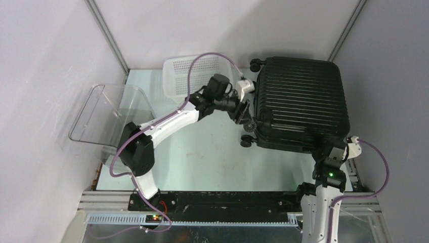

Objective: Open, take out, and arrange the luggage
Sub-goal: Unzip the zipper of the luggage, then hold the luggage at the center of the board.

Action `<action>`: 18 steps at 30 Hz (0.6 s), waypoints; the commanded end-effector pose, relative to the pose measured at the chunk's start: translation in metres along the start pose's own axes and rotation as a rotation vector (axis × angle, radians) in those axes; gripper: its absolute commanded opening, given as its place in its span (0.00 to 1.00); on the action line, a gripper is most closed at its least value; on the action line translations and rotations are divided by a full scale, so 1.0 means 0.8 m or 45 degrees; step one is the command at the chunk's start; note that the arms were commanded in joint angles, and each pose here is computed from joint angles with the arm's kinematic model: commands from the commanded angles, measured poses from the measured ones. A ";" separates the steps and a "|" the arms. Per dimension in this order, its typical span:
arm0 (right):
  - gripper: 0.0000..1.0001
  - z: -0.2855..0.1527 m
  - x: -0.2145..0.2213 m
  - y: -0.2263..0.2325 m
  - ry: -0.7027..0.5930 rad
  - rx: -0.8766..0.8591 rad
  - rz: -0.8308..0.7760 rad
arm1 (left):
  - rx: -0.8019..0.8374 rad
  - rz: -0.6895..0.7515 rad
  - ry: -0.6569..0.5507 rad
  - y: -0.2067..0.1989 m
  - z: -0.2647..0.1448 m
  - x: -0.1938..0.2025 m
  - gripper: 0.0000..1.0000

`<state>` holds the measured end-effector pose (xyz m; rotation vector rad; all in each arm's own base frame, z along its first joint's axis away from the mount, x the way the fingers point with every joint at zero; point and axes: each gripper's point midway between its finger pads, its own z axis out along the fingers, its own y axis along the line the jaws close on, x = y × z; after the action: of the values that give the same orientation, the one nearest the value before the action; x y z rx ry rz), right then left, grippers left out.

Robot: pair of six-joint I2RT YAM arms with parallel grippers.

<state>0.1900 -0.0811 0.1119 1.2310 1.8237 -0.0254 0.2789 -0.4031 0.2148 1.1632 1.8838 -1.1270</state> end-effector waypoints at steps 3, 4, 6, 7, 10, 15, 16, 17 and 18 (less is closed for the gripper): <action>0.00 -0.012 -0.013 0.042 -0.090 -0.120 -0.019 | -0.389 -0.028 -0.423 0.044 -0.090 -0.134 0.94; 0.00 -0.012 -0.008 0.044 -0.073 -0.123 -0.021 | -0.403 -0.114 -0.405 0.045 -0.089 -0.122 0.96; 0.00 -0.014 0.003 0.050 -0.041 -0.139 -0.026 | -0.375 -0.192 -0.377 0.034 -0.088 -0.106 0.98; 0.00 -0.016 0.008 0.054 -0.032 -0.157 -0.038 | -0.361 -0.200 -0.371 0.025 -0.089 -0.103 0.97; 0.00 -0.021 0.020 0.069 -0.005 -0.222 -0.044 | -0.387 -0.247 -0.290 0.014 -0.082 -0.072 0.95; 0.00 -0.027 0.031 0.080 0.008 -0.259 -0.072 | -0.480 -0.201 -0.261 -0.007 -0.080 -0.048 0.86; 0.00 -0.027 0.033 0.081 0.014 -0.262 -0.078 | -0.489 -0.188 -0.258 -0.009 -0.079 -0.045 0.86; 0.00 -0.028 0.037 0.083 0.026 -0.270 -0.085 | -0.522 -0.185 -0.252 -0.009 -0.080 -0.041 0.86; 0.00 -0.028 0.040 0.083 0.037 -0.270 -0.096 | -0.540 -0.198 -0.251 -0.009 -0.081 -0.039 0.84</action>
<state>0.1973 -0.0253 0.1038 1.0225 1.9641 0.0223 0.2794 -0.3695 0.2583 0.7392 1.9717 -0.9188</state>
